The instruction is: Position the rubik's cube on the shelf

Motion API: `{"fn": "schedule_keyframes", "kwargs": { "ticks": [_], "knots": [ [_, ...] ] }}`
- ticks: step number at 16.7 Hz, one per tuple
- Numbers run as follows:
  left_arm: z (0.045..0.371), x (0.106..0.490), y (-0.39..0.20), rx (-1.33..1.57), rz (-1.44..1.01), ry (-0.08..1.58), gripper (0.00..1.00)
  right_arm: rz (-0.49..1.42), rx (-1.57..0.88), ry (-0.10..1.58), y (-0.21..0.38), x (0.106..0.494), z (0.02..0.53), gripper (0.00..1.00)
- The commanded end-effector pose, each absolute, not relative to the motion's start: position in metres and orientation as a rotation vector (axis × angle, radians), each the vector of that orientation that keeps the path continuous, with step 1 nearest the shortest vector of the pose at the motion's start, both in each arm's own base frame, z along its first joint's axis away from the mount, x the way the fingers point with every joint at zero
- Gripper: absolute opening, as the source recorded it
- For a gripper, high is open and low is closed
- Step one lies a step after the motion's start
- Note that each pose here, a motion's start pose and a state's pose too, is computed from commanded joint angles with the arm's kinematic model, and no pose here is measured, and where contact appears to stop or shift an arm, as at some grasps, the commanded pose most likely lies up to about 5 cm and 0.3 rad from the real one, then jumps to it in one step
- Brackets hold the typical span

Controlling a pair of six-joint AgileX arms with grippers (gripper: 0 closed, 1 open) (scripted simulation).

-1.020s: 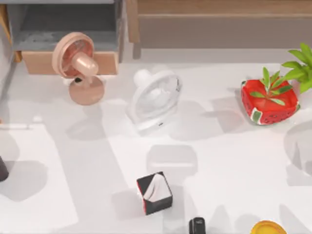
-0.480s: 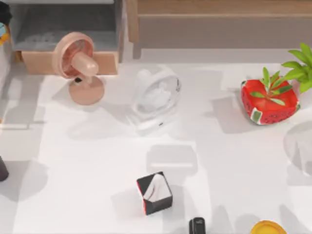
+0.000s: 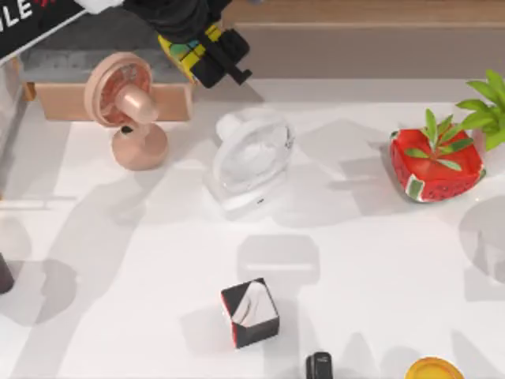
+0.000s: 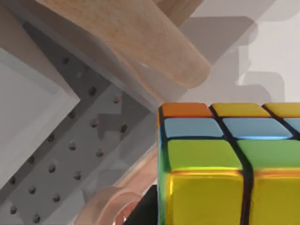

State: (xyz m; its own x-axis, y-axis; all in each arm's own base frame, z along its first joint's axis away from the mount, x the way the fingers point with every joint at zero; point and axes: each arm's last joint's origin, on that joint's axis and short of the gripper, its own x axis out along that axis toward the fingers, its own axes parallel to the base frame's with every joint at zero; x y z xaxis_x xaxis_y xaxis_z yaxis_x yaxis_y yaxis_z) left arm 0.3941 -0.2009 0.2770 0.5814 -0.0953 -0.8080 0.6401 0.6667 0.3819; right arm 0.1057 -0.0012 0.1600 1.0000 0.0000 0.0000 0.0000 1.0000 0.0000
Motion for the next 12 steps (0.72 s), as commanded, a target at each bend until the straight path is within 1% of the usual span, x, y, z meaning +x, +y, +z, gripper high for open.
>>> {"fn": "schedule_keyframes", "kwargs": {
  "ticks": [3, 6, 9, 12],
  "knots": [
    [0.238, 0.382, -0.265, 0.705, -0.463, 0.658, 0.0, 0.0, 0.0, 0.0, -0.001, 0.106, 0.16, 1.0],
    [0.189, 0.369, -0.311, 0.641, -0.41, 0.485, 0.0, 0.0, 0.0, 0.0, -0.001, 0.106, 0.16, 1.0],
    [0.148, 0.355, -0.337, 0.535, -0.325, 0.32, 0.0, 0.0, 0.0, 0.0, -0.001, 0.106, 0.16, 1.0],
    [0.13, 0.347, -0.347, 0.386, -0.222, 0.168, 0.0, 0.0, 0.0, 0.0, -0.001, 0.106, 0.16, 1.0]
  ]
}}
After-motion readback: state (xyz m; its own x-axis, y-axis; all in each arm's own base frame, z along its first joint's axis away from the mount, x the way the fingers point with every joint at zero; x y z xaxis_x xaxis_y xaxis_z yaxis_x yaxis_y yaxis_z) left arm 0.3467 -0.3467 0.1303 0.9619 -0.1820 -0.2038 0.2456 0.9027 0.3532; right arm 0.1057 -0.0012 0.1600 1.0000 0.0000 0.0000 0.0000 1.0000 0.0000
